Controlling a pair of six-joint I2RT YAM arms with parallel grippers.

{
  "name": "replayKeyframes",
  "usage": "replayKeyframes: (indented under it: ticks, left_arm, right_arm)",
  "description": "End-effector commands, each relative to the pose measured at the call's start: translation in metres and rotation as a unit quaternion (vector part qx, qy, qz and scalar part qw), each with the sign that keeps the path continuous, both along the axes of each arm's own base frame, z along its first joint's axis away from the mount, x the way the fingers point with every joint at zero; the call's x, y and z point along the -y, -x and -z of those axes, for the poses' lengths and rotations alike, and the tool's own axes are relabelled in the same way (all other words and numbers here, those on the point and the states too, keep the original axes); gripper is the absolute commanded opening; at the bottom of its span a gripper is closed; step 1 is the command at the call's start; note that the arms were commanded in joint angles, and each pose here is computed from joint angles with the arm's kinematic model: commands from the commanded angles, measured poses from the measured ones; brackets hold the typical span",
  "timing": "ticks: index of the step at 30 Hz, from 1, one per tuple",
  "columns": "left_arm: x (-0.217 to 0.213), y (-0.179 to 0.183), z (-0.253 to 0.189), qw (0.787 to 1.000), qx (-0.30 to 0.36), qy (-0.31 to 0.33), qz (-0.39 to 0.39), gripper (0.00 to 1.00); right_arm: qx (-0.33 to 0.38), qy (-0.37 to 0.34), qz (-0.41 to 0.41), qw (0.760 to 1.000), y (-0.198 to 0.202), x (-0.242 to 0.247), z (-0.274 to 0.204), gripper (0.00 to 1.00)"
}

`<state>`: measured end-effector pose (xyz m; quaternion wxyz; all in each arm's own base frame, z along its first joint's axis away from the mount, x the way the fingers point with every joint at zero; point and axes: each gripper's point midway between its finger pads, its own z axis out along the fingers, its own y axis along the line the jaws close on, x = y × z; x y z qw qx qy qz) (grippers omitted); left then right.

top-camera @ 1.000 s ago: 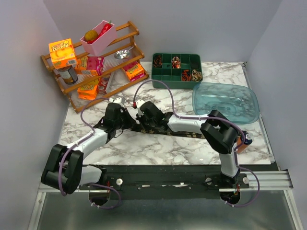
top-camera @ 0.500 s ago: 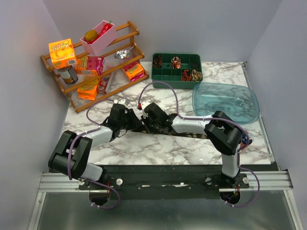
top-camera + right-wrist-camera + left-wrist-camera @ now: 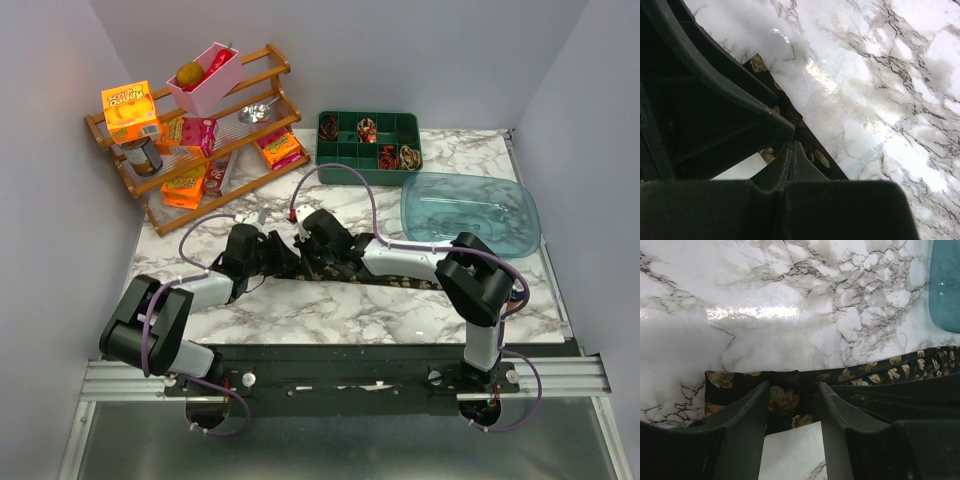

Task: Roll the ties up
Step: Roll the tie at the center of the board.

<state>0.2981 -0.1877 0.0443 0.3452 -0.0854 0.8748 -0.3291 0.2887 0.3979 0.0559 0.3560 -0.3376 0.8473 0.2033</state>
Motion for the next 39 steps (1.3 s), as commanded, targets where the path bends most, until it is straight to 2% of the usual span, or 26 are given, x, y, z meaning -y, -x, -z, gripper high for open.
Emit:
replayKeyframes:
  ticks: [1,13,21,30,39]
  left_arm:
    - [0.002,0.000,-0.016,1.000,0.025,0.017,-0.004,0.50]
    - [-0.006,-0.001,-0.033,0.999,0.041,0.002,-0.016,0.52]
    - [-0.011,0.001,-0.029,0.999,0.035,-0.009,-0.024,0.47]
    - [-0.030,-0.001,-0.037,0.998,0.040,-0.029,-0.044,0.57]
    - [-0.046,0.007,-0.009,0.997,-0.005,-0.033,-0.065,0.58]
  right_arm:
    - [0.007,-0.043,-0.021,0.999,-0.004,-0.018,-0.029,0.01]
    - [-0.015,-0.068,-0.062,0.996,-0.001,-0.045,-0.018,0.01]
    - [-0.026,-0.060,-0.056,0.996,0.000,-0.044,0.000,0.01]
    - [-0.055,-0.026,-0.042,0.997,0.004,-0.034,0.036,0.01]
    - [-0.060,-0.019,-0.037,0.997,0.005,-0.032,0.043,0.01]
